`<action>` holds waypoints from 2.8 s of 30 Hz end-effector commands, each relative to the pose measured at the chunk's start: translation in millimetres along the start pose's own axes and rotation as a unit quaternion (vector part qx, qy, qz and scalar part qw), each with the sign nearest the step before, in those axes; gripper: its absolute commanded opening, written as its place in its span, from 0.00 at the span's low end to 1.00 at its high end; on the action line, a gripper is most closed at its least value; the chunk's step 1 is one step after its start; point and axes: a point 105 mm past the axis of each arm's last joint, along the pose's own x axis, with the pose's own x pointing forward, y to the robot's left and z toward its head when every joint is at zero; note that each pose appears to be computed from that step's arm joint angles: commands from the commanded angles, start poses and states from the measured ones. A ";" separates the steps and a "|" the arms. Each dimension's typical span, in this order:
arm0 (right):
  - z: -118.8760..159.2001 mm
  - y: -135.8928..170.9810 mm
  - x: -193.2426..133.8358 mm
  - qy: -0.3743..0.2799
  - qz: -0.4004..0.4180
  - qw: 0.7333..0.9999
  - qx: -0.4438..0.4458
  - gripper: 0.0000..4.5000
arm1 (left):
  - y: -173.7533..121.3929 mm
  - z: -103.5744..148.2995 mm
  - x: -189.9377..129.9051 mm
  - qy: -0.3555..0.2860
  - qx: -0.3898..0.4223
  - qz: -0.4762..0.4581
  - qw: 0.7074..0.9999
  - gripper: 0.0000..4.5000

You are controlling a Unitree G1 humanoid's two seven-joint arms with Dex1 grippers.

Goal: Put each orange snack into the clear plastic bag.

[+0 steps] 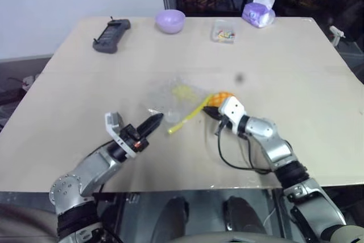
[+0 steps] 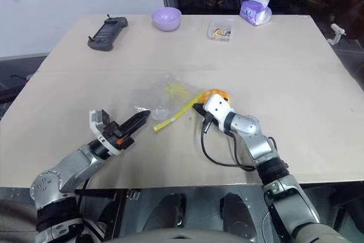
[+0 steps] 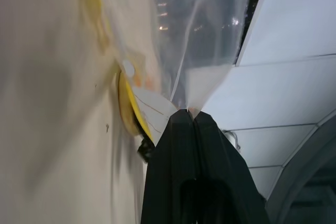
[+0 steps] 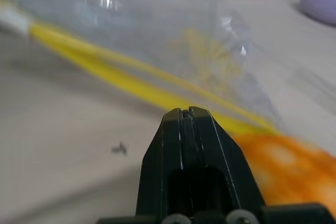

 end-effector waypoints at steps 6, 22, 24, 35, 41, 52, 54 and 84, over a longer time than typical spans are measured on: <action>24.5 2.4 18.4 -0.032 0.010 0.999 -0.032 0.00 | -15.1 -7.4 0.3 0.023 0.015 -0.028 0.999 0.00; 41.0 3.8 32.9 -0.088 -0.003 0.989 -0.118 0.00 | -33.1 -17.8 -8.8 0.054 0.017 -0.056 0.997 0.00; 48.7 16.4 30.1 -0.119 0.039 0.988 -0.089 0.00 | -33.8 -18.0 -10.0 0.058 0.019 -0.057 0.997 0.00; 41.6 21.3 37.6 -0.106 0.069 0.981 -0.147 0.00 | -39.0 -21.7 -11.0 0.084 0.026 -0.071 0.994 0.00; 41.7 22.2 38.9 -0.115 0.061 0.980 -0.150 0.46 | -38.1 -21.4 -11.4 0.086 0.027 -0.068 0.994 0.00; 49.8 21.5 40.4 -0.136 0.044 0.978 -0.154 0.98 | -36.1 -21.1 -10.2 0.089 0.025 -0.063 0.994 0.00; 48.3 18.7 40.3 -0.130 0.035 0.977 -0.164 0.98 | -35.9 -20.9 -9.9 0.088 0.025 -0.063 0.994 0.00; 63.2 -7.2 39.2 -0.140 -0.040 0.962 -0.232 0.01 | -13.6 -5.4 -4.3 0.055 0.129 -0.009 0.990 0.00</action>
